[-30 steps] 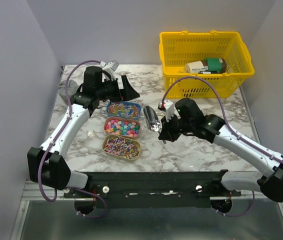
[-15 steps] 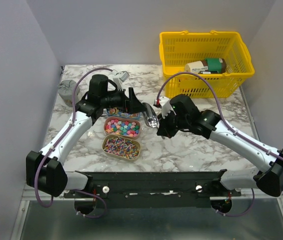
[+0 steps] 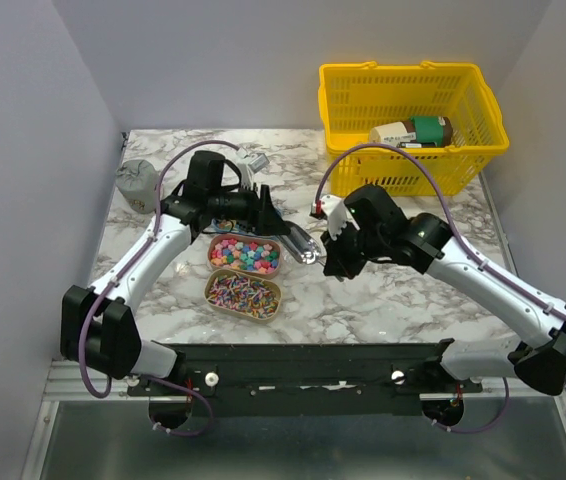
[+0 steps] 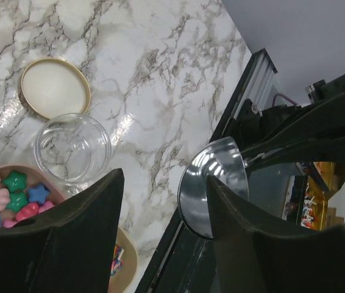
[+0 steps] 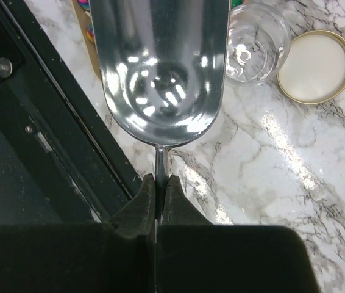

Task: Pack the candies
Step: Pick up the spatula from the center of the board, then scoop the fake candies from the storage box.

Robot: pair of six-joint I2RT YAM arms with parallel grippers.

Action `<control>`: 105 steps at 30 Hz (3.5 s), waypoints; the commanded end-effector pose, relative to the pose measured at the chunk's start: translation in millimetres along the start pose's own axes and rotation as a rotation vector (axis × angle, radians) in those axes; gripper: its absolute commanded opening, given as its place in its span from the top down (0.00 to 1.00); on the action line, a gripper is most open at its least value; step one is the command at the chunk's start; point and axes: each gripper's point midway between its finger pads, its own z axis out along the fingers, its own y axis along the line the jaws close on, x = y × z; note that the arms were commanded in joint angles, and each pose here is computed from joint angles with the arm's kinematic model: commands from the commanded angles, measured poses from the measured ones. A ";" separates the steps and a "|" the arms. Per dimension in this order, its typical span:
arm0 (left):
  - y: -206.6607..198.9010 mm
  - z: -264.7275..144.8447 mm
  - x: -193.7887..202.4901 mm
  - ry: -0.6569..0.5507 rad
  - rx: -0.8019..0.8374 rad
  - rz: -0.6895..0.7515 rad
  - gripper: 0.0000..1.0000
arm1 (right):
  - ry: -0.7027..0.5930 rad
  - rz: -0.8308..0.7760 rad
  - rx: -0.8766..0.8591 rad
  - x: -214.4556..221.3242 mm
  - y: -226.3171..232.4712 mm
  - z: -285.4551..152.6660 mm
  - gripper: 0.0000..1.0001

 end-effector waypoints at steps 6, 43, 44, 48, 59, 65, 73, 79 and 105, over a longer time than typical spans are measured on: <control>-21.9 -1.0 26.1 0.114 0.166 0.020 0.68 | -0.121 -0.150 -0.088 -29.3 21.9 -33.9 0.99; -59.8 -0.9 5.2 0.088 0.266 -0.235 1.00 | -0.297 -0.086 0.137 -25.8 -15.2 -29.8 0.67; -57.4 -0.3 8.2 0.097 0.256 -0.248 1.00 | -0.300 -0.085 0.141 -26.3 -15.7 -31.2 0.67; -52.9 1.1 11.9 0.100 0.242 -0.243 1.00 | -0.312 -0.086 0.141 -28.0 -15.1 -33.3 0.53; -52.2 0.0 10.7 0.080 0.233 -0.241 1.00 | -0.275 -0.095 0.088 -22.6 -7.4 -26.4 0.99; -22.5 -9.8 -2.8 0.025 0.067 -0.198 0.24 | -0.214 -0.124 0.066 -21.1 -3.1 -32.7 0.99; 6.2 -23.7 -9.9 -0.010 -0.128 -0.128 0.22 | -0.188 -0.155 0.065 -35.6 -2.5 -39.3 0.99; 24.4 -19.8 21.5 0.055 -0.162 -0.169 0.35 | -0.273 -0.197 0.028 -63.2 9.4 -61.2 0.99; 76.0 -74.5 -5.4 -0.161 -0.497 -0.258 0.17 | -0.066 -0.075 -0.097 -28.2 22.7 1.7 0.99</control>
